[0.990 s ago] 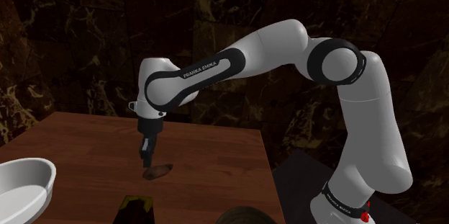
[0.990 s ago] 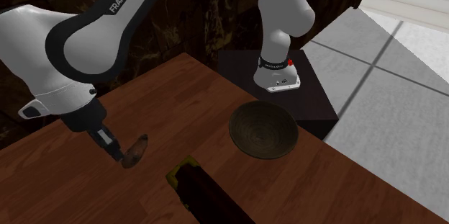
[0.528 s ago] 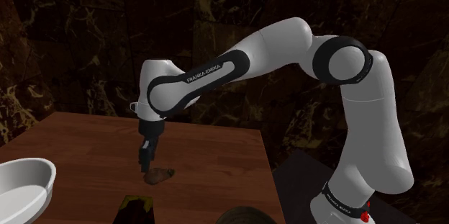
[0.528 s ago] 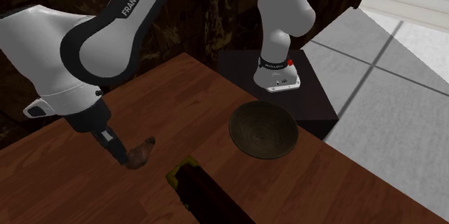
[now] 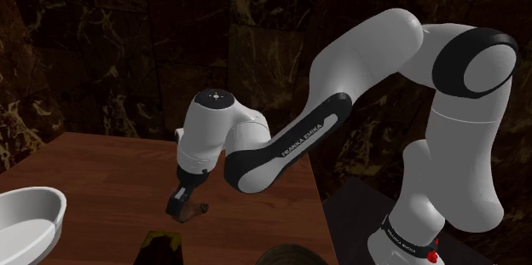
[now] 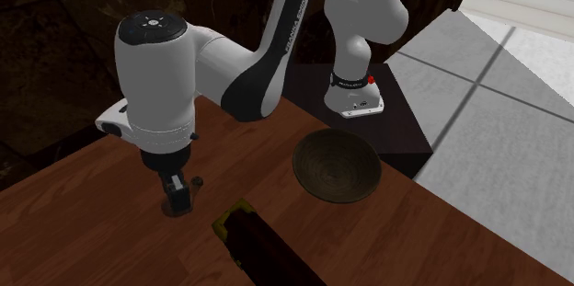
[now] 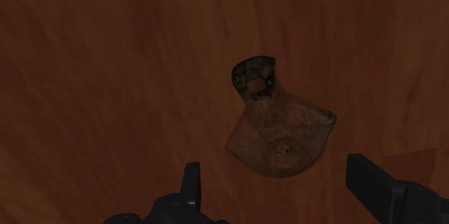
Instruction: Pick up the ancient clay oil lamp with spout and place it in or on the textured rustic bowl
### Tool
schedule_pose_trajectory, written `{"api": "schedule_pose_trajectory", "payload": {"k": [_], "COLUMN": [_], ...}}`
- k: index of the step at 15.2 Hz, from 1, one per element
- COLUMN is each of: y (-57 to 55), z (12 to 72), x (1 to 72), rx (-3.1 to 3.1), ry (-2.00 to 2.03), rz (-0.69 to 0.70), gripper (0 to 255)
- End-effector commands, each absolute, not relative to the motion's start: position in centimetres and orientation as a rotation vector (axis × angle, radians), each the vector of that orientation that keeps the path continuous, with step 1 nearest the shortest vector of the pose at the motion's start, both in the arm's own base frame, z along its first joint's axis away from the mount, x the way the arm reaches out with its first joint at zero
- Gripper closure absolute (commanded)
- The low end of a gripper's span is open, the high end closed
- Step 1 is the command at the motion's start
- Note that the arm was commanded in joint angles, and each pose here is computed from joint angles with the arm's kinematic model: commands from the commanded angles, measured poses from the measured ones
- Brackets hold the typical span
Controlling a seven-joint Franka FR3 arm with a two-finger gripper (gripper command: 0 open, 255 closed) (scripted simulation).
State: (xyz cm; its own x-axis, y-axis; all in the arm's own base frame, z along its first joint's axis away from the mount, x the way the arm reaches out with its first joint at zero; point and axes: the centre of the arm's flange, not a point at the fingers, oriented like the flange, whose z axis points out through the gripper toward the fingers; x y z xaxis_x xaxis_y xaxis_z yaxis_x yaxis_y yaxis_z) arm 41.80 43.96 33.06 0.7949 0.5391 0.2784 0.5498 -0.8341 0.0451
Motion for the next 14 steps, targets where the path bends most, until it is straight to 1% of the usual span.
{"api": "schedule_pose_trajectory", "payload": {"k": [1,4,11,12,14], "y": [44.1,44.2,44.2,44.2,44.2], "z": [32.0,30.7,30.7,30.7,30.7], "x": [41.9,42.2,42.2,42.2,42.2], "rx": [-2.942,-2.942,-2.942,-2.942,-2.942], "ry": [-0.885,-0.885,-0.885,-0.885,-0.885], "rz": [-0.446,-0.446,-0.446,-0.446,-0.446], "gripper": [0,0,0,255,255]}}
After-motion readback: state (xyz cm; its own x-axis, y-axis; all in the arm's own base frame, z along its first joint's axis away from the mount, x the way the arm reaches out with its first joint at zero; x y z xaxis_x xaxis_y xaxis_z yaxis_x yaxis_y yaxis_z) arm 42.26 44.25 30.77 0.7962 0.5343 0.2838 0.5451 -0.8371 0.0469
